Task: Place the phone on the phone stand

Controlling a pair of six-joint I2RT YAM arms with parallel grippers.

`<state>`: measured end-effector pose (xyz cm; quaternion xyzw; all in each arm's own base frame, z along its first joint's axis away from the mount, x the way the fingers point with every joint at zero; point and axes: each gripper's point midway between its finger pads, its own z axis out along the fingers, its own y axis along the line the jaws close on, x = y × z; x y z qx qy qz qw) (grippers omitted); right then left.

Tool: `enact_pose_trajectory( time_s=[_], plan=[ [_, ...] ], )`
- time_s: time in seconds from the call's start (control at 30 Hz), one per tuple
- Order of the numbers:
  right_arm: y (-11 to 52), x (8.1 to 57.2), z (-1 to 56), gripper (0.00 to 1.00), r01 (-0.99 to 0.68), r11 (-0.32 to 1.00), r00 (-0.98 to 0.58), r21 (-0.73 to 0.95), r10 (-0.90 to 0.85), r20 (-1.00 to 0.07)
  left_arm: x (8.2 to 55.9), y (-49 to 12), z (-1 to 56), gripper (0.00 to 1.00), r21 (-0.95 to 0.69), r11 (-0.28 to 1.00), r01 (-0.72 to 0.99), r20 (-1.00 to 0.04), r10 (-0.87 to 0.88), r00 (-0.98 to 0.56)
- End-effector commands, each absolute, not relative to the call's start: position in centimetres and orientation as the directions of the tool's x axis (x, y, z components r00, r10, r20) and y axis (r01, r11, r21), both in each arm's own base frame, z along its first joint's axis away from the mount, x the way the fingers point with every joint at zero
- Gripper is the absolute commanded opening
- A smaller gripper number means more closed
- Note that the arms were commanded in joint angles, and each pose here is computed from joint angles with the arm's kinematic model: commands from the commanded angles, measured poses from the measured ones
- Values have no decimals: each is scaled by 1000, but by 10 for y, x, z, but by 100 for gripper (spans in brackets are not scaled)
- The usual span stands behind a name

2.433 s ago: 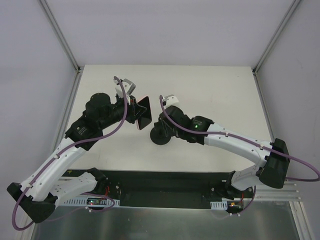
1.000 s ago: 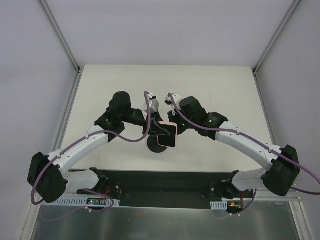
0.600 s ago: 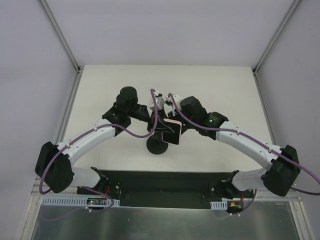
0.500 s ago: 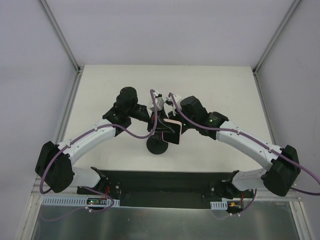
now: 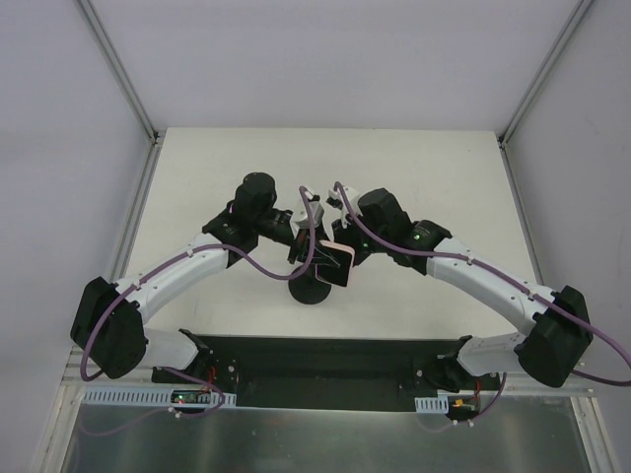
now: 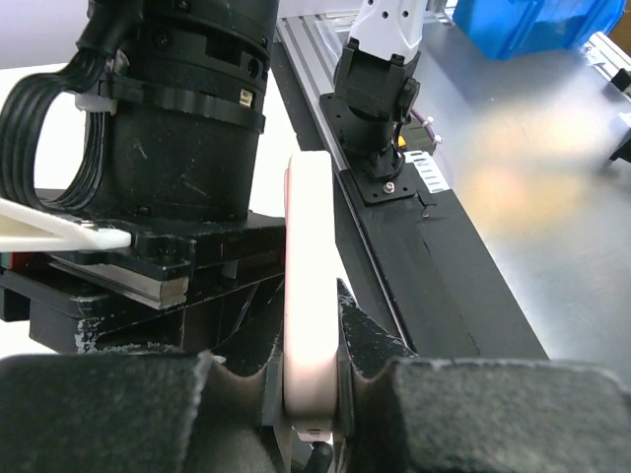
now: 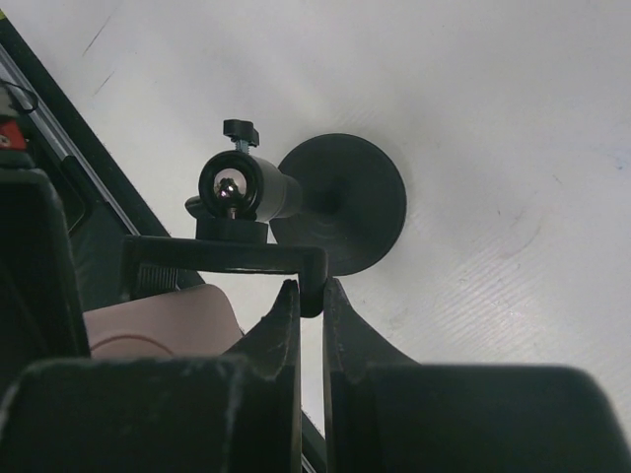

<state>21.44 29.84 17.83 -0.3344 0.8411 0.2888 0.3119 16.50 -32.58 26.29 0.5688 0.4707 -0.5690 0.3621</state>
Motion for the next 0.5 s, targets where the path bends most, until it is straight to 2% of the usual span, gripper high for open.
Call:
enact_pose_trajectory(
  time_s=[0.0, 0.47],
  plan=[
    [315, 202, 213, 1, -810, 484, -522, 332, -334, -785, 172, -326, 280, 0, 7, -331, 944, -998, 63, 30],
    [305, 206, 212, 1, -829, 467, -493, 307, -350, -797, 190, -314, 278, 0, -57, -334, 941, -997, 74, -34]
  ],
)
